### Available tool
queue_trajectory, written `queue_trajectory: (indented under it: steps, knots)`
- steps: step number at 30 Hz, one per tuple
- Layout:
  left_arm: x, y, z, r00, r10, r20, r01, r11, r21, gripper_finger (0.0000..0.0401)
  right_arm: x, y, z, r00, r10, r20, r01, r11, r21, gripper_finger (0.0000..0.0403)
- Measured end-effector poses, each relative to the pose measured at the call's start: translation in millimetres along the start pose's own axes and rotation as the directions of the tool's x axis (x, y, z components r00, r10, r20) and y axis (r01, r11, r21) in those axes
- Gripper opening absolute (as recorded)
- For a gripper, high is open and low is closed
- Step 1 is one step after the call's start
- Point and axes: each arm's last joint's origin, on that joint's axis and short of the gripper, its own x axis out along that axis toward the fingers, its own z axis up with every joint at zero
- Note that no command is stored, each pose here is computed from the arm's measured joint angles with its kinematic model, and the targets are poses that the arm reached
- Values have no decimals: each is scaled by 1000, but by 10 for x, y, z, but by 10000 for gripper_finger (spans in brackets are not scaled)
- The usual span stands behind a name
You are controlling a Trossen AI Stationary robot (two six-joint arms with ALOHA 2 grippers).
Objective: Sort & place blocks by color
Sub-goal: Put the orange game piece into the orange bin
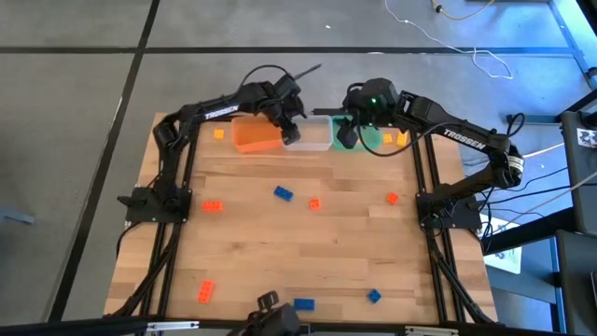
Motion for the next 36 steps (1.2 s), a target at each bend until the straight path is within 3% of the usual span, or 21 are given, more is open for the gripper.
queue_trajectory:
  steps: [3, 7, 16, 28, 36]
  knots:
    - [-239, -146, -50, 999, -23, -42, 26, 998, 61, 192, -3, 40, -32, 990, 135, -29, -138, 984, -111, 194]
    - [-535, -363, -114, 996, -50, -76, 60, 989, 133, 192, -7, 128, -92, 955, 282, -89, -295, 926, -236, 194]
    - [-1187, -786, -239, 994, -102, -24, 105, 966, 236, 192, 65, 422, -233, 902, 347, -256, -421, 840, -344, 194]
    - [-1728, -999, -584, 984, -139, -115, 164, 954, 249, 192, 504, 1038, -434, 807, 398, -436, -570, 717, -400, 194]
    - [-2055, -1071, -735, 987, -153, -56, 162, 957, 241, 192, 885, 1310, -636, 750, 384, -539, -610, 716, -338, 194]
